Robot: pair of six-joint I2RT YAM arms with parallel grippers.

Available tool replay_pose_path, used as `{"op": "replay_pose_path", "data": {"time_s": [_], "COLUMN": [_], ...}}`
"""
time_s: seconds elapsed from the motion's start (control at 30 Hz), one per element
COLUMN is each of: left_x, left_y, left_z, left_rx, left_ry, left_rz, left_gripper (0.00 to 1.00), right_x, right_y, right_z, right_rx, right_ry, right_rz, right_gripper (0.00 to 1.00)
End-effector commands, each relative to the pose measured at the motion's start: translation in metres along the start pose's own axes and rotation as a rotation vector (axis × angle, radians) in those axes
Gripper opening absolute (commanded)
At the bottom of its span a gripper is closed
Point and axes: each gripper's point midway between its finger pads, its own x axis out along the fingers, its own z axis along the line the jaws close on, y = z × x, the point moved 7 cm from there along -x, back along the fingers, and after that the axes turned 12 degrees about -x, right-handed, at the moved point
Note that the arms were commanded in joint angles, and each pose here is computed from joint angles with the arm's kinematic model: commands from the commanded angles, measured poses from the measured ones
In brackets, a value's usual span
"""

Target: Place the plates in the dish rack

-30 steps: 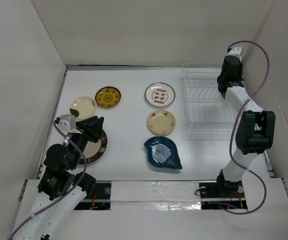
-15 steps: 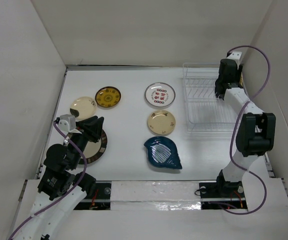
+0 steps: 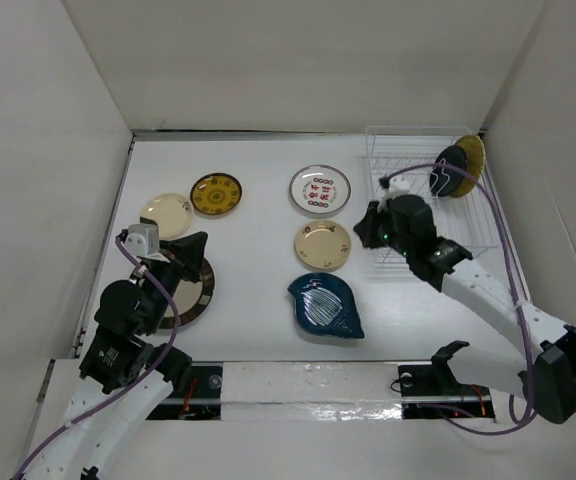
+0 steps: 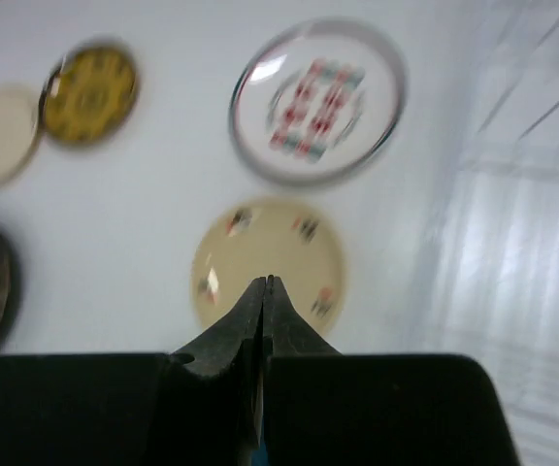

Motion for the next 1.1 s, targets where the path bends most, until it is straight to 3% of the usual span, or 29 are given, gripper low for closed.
{"op": "replay_pose_path", "data": {"time_s": [0.0,0.07,0.13,0.23,0.4,0.7,0.8,0.83,0.93,1.07], "left_x": [0.009,0.012,0.016,0.021,0.028,0.035,0.035,0.035,0.033,0.028], "left_y": [0.005,0.007,0.009,0.012,0.018,0.022,0.022,0.021,0.019,0.014], "left_z": [-0.003,-0.001,0.002,0.007,0.012,0.018,0.018,0.018,0.017,0.015], "left_rx": [-0.001,0.002,0.006,0.015,0.035,0.063,0.064,0.065,0.062,0.054], "left_ry": [0.019,0.008,-0.024,-0.059,-0.096,-0.136,-0.134,-0.132,-0.124,-0.112], "left_rz": [0.021,0.028,0.036,0.041,0.063,0.071,0.068,0.064,0.055,0.029], "left_gripper": [0.0,0.0,0.0,0.04,0.14,0.17,0.17,0.17,0.18,0.18], "right_x": [-0.023,-0.038,-0.047,-0.048,-0.037,-0.011,-0.007,-0.006,-0.01,-0.021], "right_y": [0.081,0.098,0.124,0.137,0.162,0.191,0.201,0.204,0.215,0.204], "right_z": [0.035,0.042,0.034,0.03,0.041,0.054,0.053,0.054,0.054,0.054], "right_rx": [0.076,0.107,0.147,0.201,0.215,0.223,0.254,0.268,0.287,0.272], "right_ry": [-0.183,-0.175,-0.123,-0.117,-0.232,-0.35,-0.358,-0.361,-0.37,-0.381], "right_rz": [0.287,0.331,0.399,0.377,0.429,0.478,0.502,0.511,0.555,0.556], "right_gripper": [0.05,0.24,0.55,0.75,0.75,0.59,0.37,0.19,0.0,0.0]}}
